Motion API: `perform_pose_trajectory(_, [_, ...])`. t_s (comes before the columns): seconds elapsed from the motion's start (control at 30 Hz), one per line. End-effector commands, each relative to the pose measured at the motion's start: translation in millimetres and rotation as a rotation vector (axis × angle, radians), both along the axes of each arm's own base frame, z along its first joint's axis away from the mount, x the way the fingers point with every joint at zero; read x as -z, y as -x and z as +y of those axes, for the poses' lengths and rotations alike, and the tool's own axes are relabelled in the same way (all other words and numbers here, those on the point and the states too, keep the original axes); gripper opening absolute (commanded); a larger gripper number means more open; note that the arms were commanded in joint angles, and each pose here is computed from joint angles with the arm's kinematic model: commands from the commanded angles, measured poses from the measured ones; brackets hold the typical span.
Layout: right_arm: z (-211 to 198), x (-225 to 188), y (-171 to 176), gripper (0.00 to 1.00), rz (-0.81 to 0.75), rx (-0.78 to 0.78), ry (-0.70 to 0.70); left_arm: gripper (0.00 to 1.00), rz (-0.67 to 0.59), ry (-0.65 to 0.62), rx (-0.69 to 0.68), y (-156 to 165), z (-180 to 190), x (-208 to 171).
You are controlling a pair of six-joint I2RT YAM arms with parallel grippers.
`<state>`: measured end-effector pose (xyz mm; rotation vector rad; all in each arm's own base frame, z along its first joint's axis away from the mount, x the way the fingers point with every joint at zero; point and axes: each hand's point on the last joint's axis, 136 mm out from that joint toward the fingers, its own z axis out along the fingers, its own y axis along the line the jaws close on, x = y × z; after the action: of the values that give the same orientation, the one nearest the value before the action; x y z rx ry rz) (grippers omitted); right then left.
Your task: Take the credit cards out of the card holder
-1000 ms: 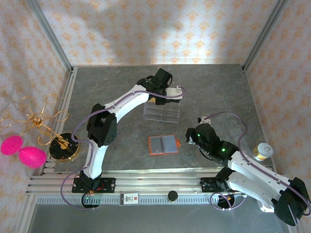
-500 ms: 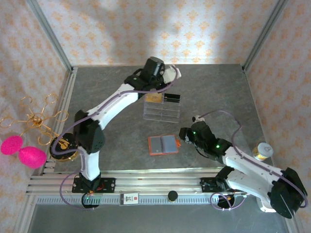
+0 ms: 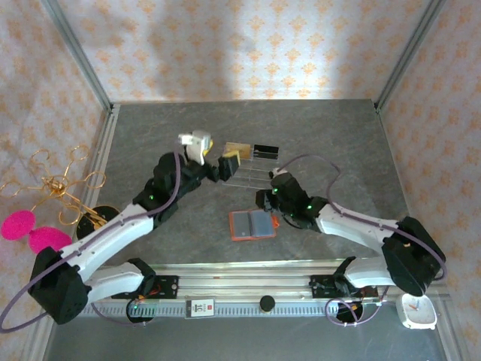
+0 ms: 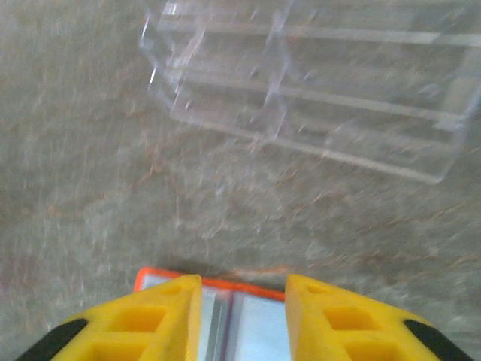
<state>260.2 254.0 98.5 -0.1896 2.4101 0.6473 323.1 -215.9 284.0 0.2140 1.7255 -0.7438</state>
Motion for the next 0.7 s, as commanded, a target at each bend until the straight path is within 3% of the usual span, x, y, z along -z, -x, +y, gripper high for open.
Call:
perform_pose_trajectory(0.0, [18.8, 11.9, 18.9, 0.39, -0.002, -0.091, 0.056, 0.99, 0.096, 0.331, 0.04, 24.9, 3.8, -7.7])
perform_pose_trajectory(0.17, [41.7, 27.3, 40.5, 0.44, -0.037, -0.163, 0.173, 0.99, 0.219, 0.476, 0.095, 53.7, 9.2, 28.5])
perform_pose_trajectory(0.43, [56.9, 39.8, 44.7, 0.45, -0.115, -0.2, 0.342, 0.96, 0.273, 0.421, 0.079, 70.1, 19.1, 51.7])
perform_pose_trajectory(0.67, [56.8, 69.5, 48.6, 0.46, -0.089, -0.221, 0.454, 0.79, 0.339, 0.365, 0.01, 71.5, 29.2, 80.6])
